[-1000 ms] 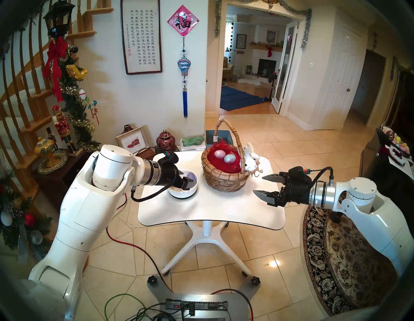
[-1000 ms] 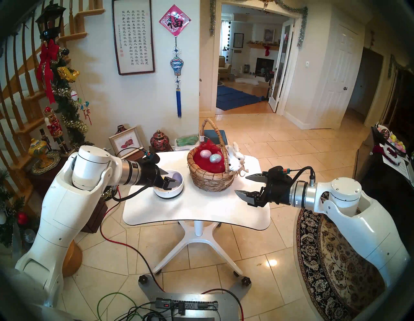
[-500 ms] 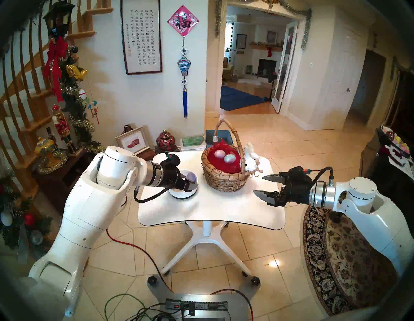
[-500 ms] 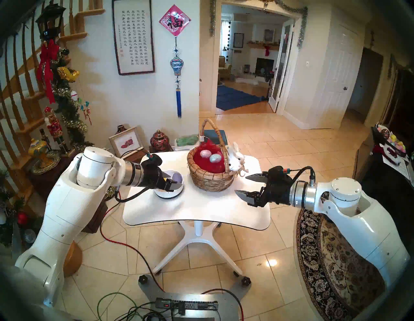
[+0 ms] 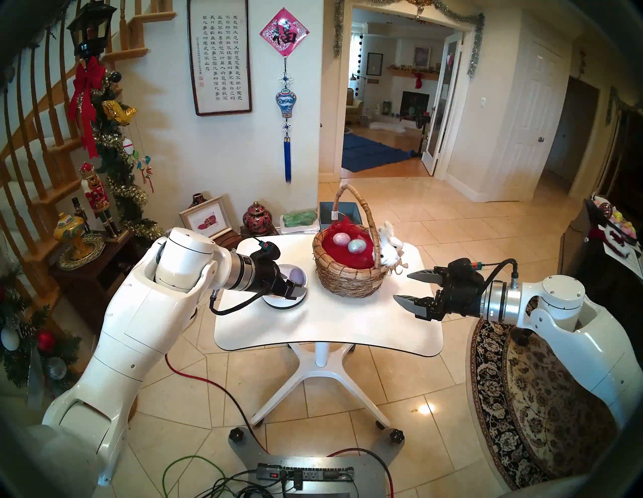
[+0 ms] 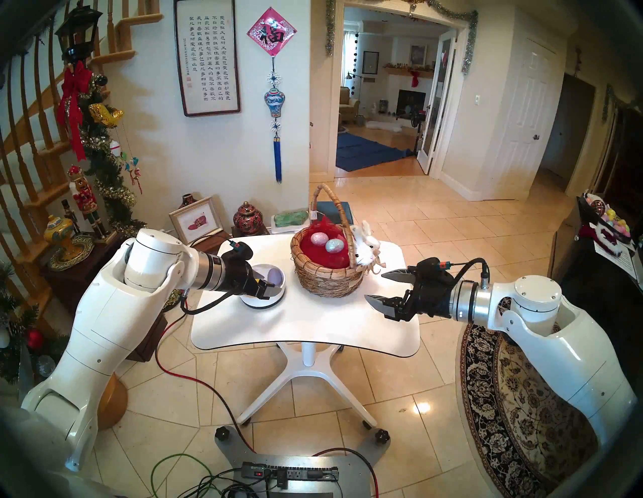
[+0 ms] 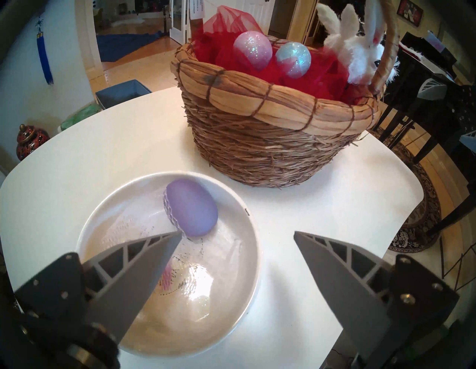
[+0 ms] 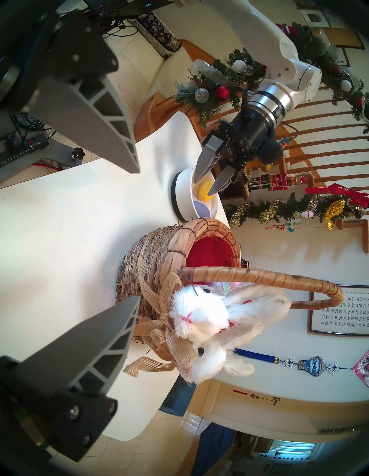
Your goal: Put easter egg into basket
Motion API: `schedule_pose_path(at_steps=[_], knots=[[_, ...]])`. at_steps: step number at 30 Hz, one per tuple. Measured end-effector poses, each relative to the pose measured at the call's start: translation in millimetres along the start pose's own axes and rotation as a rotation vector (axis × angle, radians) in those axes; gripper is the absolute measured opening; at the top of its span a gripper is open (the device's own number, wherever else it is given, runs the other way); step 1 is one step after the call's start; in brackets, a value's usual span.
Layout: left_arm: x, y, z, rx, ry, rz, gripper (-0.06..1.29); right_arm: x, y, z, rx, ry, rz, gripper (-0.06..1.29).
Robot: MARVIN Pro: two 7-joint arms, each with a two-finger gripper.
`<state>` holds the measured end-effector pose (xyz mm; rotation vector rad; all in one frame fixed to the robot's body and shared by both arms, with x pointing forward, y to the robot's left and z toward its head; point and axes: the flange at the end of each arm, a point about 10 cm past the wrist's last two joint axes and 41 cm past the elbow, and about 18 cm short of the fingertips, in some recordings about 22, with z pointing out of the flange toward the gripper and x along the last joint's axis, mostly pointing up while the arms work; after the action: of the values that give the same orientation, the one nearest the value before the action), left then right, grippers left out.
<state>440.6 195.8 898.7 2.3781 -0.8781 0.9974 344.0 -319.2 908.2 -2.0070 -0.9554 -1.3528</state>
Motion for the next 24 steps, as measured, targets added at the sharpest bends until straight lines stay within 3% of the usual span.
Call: schedule_pose_path(at_steps=[16,19,24], knots=[[3.5,-4.2,5.1,-0.006,-0.007,-0.013,1.17,0.0,0.0,0.0,0.000,0.000,0.000,1.24],[4.7,-5.1,6.5,-0.006,-0.007,-0.017,1.09,0.0,0.0,0.0,0.000,0.000,0.000,1.24],[7.2,-5.5,8.6,-0.005,-0.005,-0.021,1.07,0.0,0.0,0.0,0.000,0.000,0.000,1.24]])
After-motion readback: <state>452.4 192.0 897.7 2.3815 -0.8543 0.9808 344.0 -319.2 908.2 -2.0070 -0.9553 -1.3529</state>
